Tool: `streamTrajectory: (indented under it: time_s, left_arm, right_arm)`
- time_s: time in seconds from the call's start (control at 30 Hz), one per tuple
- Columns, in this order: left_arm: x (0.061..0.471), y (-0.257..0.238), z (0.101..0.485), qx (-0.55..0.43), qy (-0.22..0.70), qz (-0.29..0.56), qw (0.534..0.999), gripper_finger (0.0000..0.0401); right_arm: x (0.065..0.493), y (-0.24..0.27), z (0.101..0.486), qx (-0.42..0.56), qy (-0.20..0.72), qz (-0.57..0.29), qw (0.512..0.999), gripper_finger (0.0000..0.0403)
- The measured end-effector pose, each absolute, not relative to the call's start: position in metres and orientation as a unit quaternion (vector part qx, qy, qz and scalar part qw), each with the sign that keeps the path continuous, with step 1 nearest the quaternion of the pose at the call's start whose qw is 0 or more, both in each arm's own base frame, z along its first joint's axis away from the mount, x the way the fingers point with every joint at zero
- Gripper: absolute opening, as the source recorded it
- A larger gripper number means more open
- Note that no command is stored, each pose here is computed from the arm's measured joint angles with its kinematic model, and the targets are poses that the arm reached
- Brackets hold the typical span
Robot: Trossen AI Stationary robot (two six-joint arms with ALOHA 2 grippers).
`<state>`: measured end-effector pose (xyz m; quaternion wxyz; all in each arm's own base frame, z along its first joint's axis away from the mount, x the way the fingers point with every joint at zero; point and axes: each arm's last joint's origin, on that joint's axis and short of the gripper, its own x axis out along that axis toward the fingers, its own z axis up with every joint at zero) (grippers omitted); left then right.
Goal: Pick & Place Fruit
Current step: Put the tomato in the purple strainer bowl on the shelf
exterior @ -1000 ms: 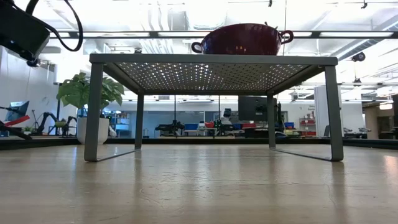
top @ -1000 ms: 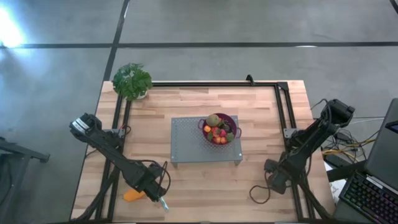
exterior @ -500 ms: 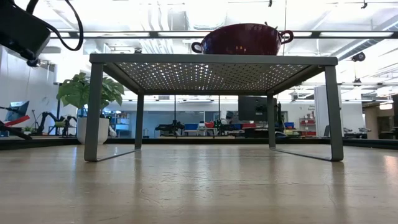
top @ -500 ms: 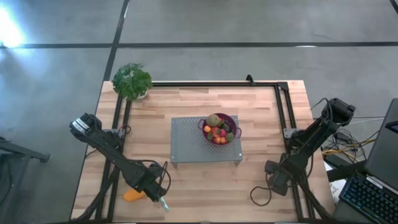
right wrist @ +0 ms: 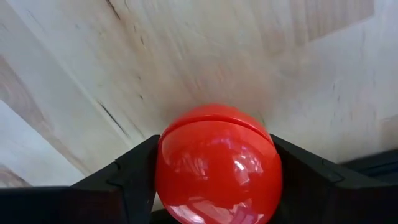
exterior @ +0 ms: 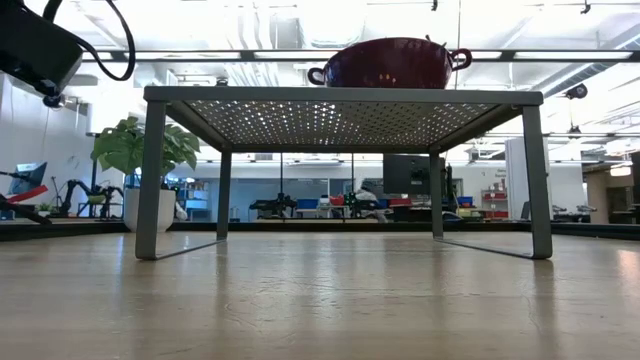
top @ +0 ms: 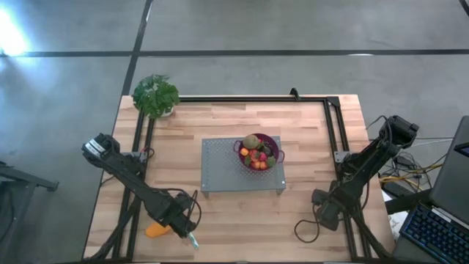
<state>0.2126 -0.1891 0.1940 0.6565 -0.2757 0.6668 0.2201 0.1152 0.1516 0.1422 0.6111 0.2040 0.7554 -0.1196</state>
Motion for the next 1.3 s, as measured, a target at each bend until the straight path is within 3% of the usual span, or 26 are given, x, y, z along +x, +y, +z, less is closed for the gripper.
streamTrajectory:
  time_s: [0.3, 0.53, 0.7, 0.83, 1.1, 1.3]
  left_arm:
    - [0.213, -0.189, 0.194, -0.276, 0.667, 0.22, 0.657, 0.0314]
    - [0.213, -0.189, 0.194, -0.276, 0.667, 0.219, 0.657, 0.0314]
    - [0.213, -0.189, 0.194, -0.277, 0.666, 0.219, 0.657, 0.0314]
    - [0.213, -0.189, 0.194, -0.277, 0.666, 0.219, 0.657, 0.0314]
    - [0.213, -0.189, 0.194, -0.277, 0.666, 0.219, 0.657, 0.0314]
    - [0.213, -0.189, 0.194, -0.277, 0.666, 0.219, 0.657, 0.0314]
  right_arm:
    - [0.115, 0.152, 0.142, 0.198, 0.756, -0.109, 0.614, 0.0275]
    - [0.117, 0.154, 0.144, 0.199, 0.751, -0.082, 0.624, 0.0247]
    - [0.123, 0.16, 0.15, 0.209, 0.738, -0.041, 0.64, 0.0262]
    - [0.132, 0.167, 0.162, 0.211, 0.723, -0.002, 0.658, 0.0274]
    - [0.165, 0.173, 0.198, 0.209, 0.663, 0.084, 0.714, 0.0247]
    - [0.191, 0.173, 0.235, 0.188, 0.603, 0.156, 0.759, 0.0269]
